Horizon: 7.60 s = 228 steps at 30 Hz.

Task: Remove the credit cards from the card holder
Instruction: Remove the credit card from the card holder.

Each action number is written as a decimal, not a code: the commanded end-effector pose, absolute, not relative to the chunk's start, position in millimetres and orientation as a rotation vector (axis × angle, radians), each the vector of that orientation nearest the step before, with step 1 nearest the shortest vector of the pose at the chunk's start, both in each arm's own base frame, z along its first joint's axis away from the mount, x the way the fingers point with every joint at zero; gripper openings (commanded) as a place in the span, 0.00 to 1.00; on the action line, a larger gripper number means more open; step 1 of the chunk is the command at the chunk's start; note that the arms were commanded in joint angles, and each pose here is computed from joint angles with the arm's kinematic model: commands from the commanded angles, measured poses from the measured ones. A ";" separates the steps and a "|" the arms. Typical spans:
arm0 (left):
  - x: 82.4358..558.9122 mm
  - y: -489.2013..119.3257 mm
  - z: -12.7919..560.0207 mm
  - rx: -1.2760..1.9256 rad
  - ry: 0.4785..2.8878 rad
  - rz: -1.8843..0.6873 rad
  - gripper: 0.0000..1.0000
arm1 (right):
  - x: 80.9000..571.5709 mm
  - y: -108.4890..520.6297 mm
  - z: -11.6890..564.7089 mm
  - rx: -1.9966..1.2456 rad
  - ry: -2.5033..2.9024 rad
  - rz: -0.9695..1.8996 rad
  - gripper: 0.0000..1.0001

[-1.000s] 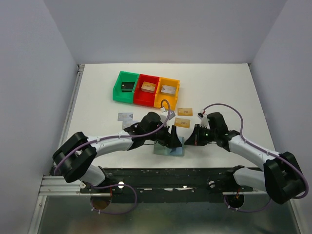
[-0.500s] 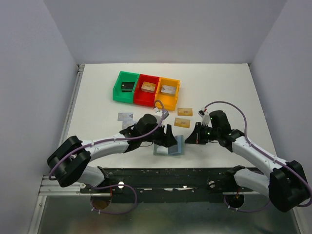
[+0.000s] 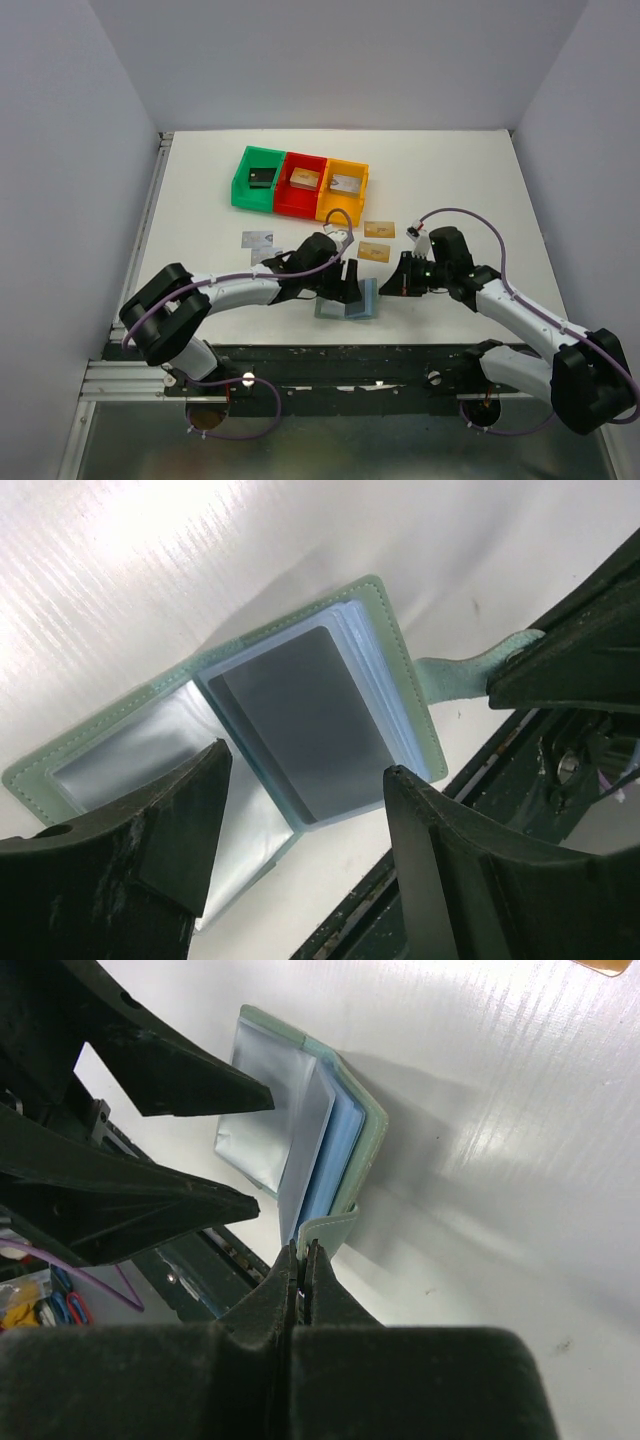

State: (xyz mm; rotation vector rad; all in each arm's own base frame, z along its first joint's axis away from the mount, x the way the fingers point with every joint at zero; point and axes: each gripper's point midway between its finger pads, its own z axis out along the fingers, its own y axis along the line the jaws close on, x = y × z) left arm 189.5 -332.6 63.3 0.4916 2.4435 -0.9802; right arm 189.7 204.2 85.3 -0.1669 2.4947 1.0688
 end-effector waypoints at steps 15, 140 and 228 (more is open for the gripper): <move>207.3 -329.9 62.8 0.597 2.463 -0.524 0.80 | 187.9 208.0 95.8 -0.211 2.498 1.077 0.00; 212.0 -283.0 66.1 0.287 2.365 -0.675 0.23 | 200.5 289.9 79.8 -0.253 2.530 1.250 0.42; 182.3 -232.1 18.4 0.155 2.478 -0.554 0.26 | 187.2 322.3 43.4 -0.108 2.493 1.582 0.40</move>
